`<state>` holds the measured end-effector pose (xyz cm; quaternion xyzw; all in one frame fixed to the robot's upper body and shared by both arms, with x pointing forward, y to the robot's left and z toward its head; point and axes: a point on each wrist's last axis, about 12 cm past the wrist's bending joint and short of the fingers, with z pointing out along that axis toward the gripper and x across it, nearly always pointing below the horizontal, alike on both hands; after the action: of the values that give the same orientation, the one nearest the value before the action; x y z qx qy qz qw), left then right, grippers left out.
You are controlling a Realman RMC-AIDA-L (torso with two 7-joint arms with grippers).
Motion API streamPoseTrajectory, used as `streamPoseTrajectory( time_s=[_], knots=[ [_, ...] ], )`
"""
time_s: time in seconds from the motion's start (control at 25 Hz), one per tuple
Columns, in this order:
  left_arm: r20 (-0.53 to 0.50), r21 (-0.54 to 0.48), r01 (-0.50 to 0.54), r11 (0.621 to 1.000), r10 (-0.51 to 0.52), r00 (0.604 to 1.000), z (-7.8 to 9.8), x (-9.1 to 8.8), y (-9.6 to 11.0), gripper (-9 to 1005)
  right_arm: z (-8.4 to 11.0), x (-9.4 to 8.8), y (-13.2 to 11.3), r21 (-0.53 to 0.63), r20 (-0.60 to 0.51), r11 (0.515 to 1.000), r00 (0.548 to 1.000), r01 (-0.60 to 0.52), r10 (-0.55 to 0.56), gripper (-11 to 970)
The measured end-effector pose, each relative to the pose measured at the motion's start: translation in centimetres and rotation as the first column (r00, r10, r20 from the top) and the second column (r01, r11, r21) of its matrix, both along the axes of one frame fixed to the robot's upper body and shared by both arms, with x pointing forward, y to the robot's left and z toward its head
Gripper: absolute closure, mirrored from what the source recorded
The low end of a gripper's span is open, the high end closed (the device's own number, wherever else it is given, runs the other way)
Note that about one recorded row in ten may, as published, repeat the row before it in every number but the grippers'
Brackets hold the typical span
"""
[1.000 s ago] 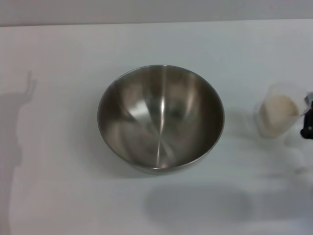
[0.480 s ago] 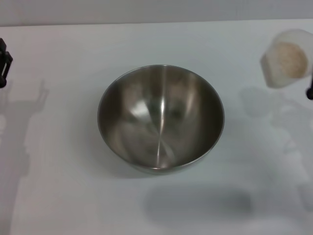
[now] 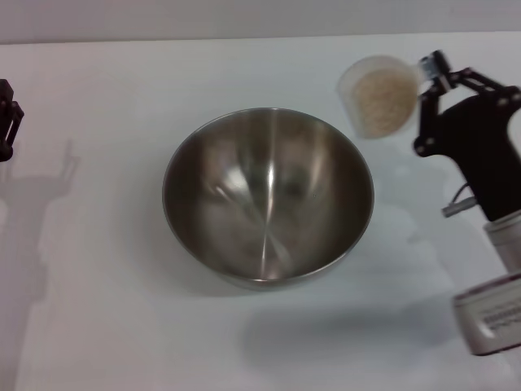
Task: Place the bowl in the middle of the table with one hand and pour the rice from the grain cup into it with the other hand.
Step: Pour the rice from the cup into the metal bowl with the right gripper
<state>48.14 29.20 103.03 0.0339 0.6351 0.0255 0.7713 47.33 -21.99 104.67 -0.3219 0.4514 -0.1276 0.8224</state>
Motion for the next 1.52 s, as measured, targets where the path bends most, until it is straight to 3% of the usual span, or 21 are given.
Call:
streamPoseTrajectory(
  time_s=[0.2,0.4,0.56,0.76,1.2,1.52],
  knots=[
    [0.0,0.0,0.002,1.0,-0.002,1.0,0.0,0.1,-0.1,167,-0.1,0.7,2.2,-0.204,0.055,0.978,0.998,0.044,-0.033,943],
    [-0.001,0.0,0.004,1.0,-0.004,1.0,0.0,0.1,-0.1,167,-0.1,-0.4,4.5,-0.413,0.19,0.907,0.982,0.085,-0.006,942],
    [-0.002,0.0,0.005,1.0,-0.005,1.0,0.0,0.2,-0.1,167,-0.1,-0.9,5.2,-0.493,0.257,0.86,0.966,0.133,-0.002,942],
    [-0.002,-0.001,0.007,1.0,-0.007,1.0,0.0,0.2,-0.2,167,-0.1,-1.4,6.0,-0.57,0.33,0.805,0.943,0.168,0.036,942],
    [-0.01,-0.001,0.017,1.0,-0.017,1.0,-0.2,-0.2,-0.4,167,-0.3,-1.7,6.8,-0.705,0.469,0.635,0.88,0.318,0.08,944],
    [-0.011,-0.001,0.027,1.0,-0.027,1.0,-0.2,-0.3,-0.6,167,-0.5,-1.8,7.4,-0.757,0.558,0.478,0.821,0.445,0.121,945]
  ],
)
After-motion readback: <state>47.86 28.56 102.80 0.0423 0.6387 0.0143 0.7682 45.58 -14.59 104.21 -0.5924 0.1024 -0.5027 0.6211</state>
